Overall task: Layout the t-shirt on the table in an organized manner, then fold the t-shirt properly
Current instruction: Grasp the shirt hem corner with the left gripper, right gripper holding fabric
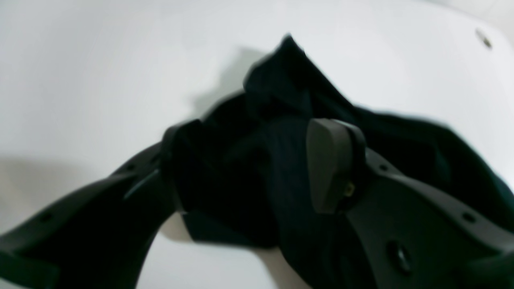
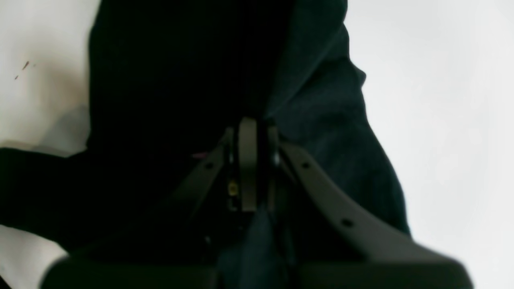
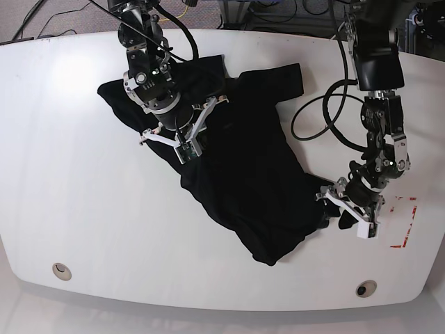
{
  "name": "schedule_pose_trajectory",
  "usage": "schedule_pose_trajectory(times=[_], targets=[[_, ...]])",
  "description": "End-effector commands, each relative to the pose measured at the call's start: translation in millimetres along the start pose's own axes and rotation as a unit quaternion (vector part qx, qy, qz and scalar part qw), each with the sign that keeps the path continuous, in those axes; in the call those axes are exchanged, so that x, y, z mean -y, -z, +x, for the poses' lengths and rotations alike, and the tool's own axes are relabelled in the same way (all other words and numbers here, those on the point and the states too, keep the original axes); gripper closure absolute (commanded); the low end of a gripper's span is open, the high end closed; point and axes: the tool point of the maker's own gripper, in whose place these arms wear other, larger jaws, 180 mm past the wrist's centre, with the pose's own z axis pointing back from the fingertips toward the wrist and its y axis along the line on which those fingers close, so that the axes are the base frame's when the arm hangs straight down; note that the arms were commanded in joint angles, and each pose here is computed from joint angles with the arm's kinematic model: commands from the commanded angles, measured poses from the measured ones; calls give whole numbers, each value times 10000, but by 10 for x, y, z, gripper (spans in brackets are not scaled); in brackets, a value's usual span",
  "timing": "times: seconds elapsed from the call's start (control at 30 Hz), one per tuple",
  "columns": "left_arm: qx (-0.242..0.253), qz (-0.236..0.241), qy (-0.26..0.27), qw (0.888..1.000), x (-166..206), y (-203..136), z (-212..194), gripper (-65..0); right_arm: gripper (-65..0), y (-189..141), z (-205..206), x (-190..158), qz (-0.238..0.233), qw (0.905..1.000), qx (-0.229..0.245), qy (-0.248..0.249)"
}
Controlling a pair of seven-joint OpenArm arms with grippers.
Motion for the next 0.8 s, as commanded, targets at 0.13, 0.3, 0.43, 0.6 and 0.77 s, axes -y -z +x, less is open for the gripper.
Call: schedule_pose_trajectory(times=[0.13,0.3,0.43,0.6,0.77], targets=[[392,267,-53,9989,-328,-24,219,-382,0,-45,107,-8,12,9997,229,7],[235,449,-164,9986,-535,-39,84,-382,0,-52,61,-29,38,9998,181,16],[82,571,-376,9976,-681,-47,-70,-382,0,-56,35,-36,50,9999,153,18],[-117,578,-499,9970,-721,-21,-243,-382,0,-56,35,-36,50,9999,153,18],[-137,396,-447,9981,-635,2,-271,-382,0,-57,29,-38,52,9999,147,21]])
